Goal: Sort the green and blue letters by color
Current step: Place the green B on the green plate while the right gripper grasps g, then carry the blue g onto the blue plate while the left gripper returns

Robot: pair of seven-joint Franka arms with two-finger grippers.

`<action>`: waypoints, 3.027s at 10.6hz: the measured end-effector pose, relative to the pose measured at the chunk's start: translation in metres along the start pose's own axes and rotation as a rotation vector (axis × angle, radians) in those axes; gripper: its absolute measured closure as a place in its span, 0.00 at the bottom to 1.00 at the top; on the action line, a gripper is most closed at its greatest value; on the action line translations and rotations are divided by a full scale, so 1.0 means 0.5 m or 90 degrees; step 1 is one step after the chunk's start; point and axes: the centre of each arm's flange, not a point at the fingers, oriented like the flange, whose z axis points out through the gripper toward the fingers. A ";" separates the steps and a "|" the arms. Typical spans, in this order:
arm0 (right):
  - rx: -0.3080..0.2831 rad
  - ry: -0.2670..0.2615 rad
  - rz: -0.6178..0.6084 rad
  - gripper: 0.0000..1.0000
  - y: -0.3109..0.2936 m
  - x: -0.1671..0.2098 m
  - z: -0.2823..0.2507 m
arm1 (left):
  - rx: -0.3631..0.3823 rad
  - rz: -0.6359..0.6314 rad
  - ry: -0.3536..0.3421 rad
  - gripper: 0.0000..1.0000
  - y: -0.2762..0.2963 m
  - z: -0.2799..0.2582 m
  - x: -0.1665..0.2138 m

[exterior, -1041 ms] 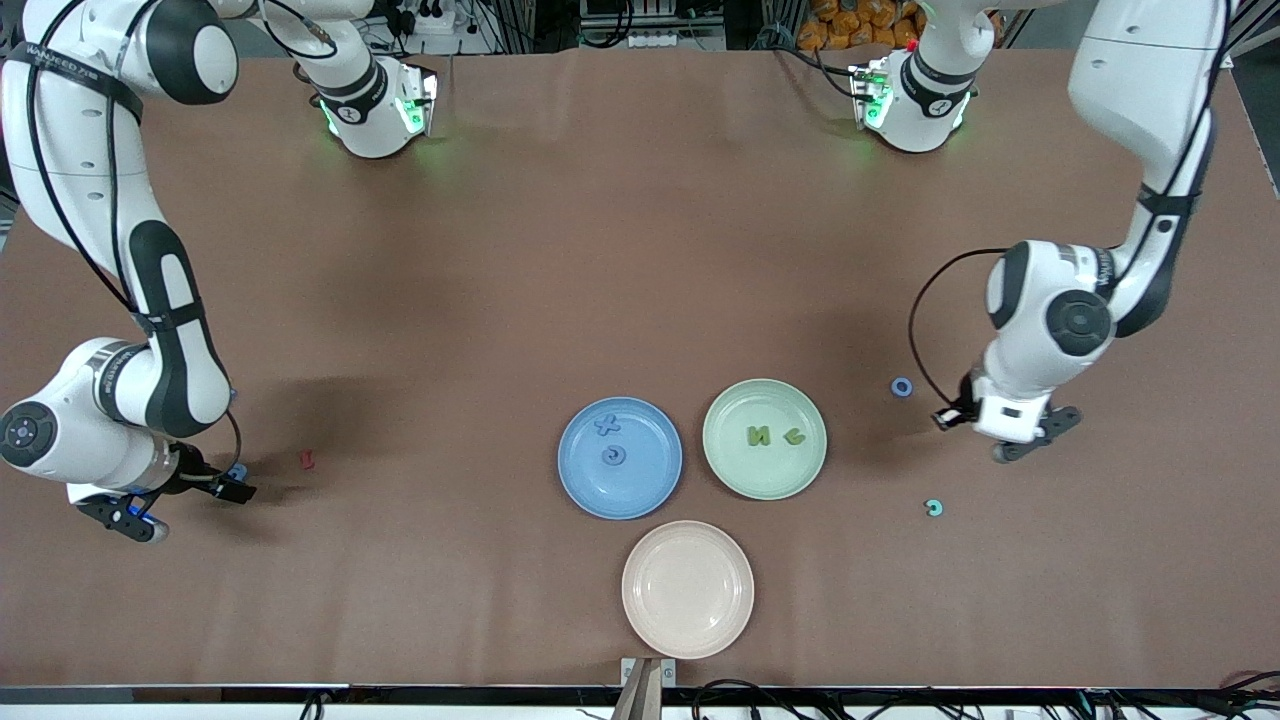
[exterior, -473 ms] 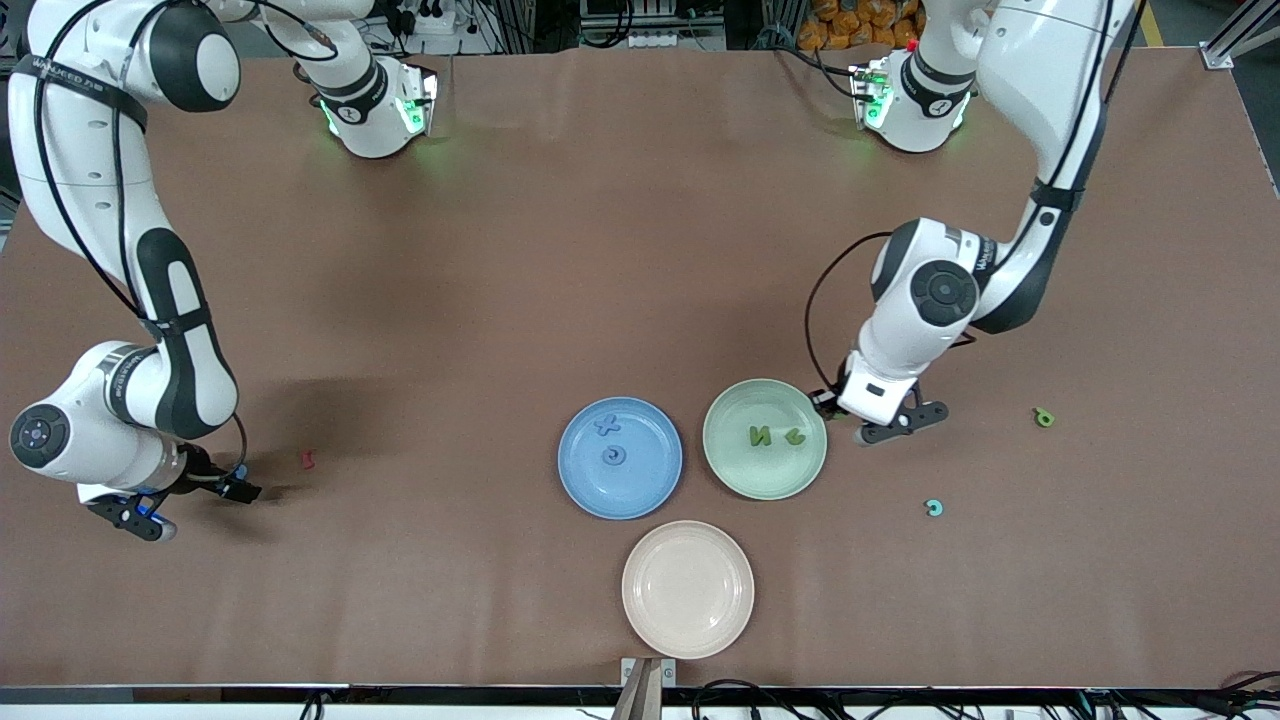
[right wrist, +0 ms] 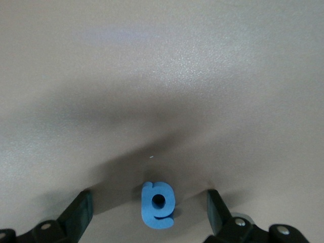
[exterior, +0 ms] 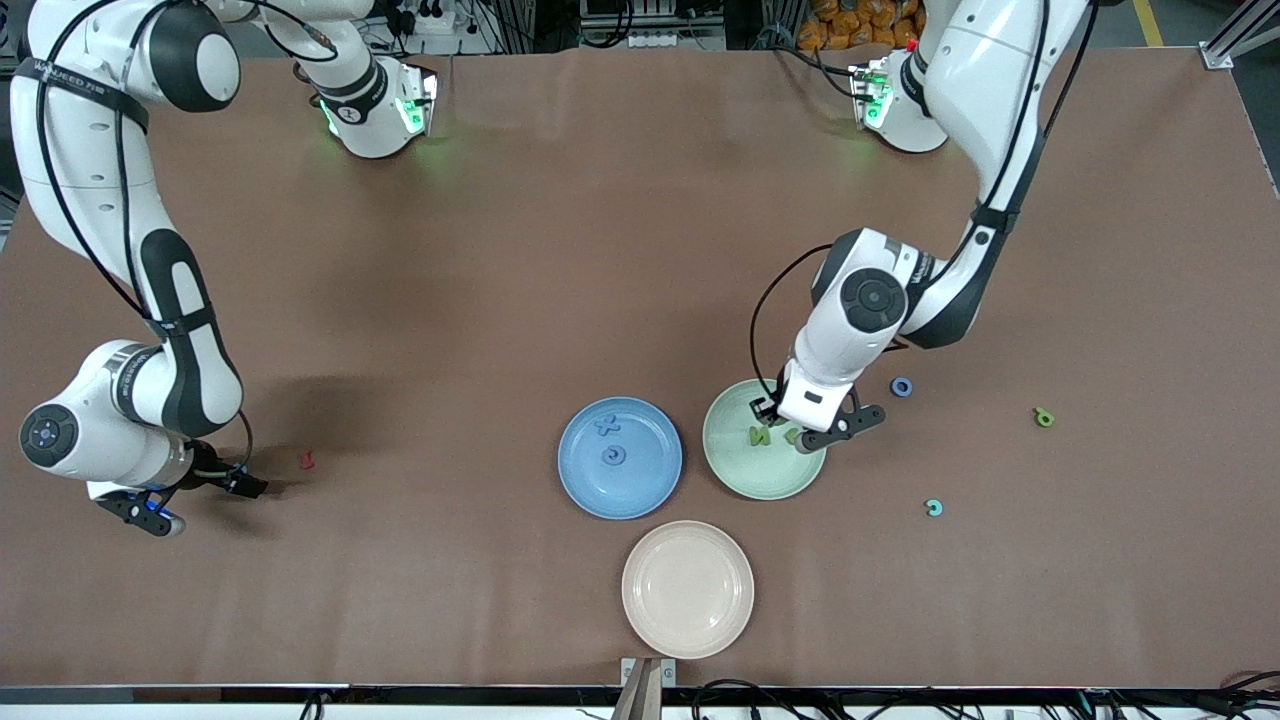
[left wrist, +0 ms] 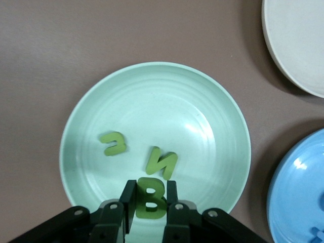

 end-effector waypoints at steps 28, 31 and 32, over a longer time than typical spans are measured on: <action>0.156 -0.141 0.237 0.74 -0.587 -0.223 -0.185 | 0.085 0.357 -0.028 0.00 -0.838 0.011 0.340; 0.243 -0.147 0.316 0.74 -0.742 -0.320 -0.232 | 0.080 0.351 -0.029 0.00 -0.840 0.022 0.324; 0.266 -0.142 0.345 0.74 -0.788 -0.355 -0.244 | 0.076 0.343 -0.027 0.07 -0.841 0.022 0.324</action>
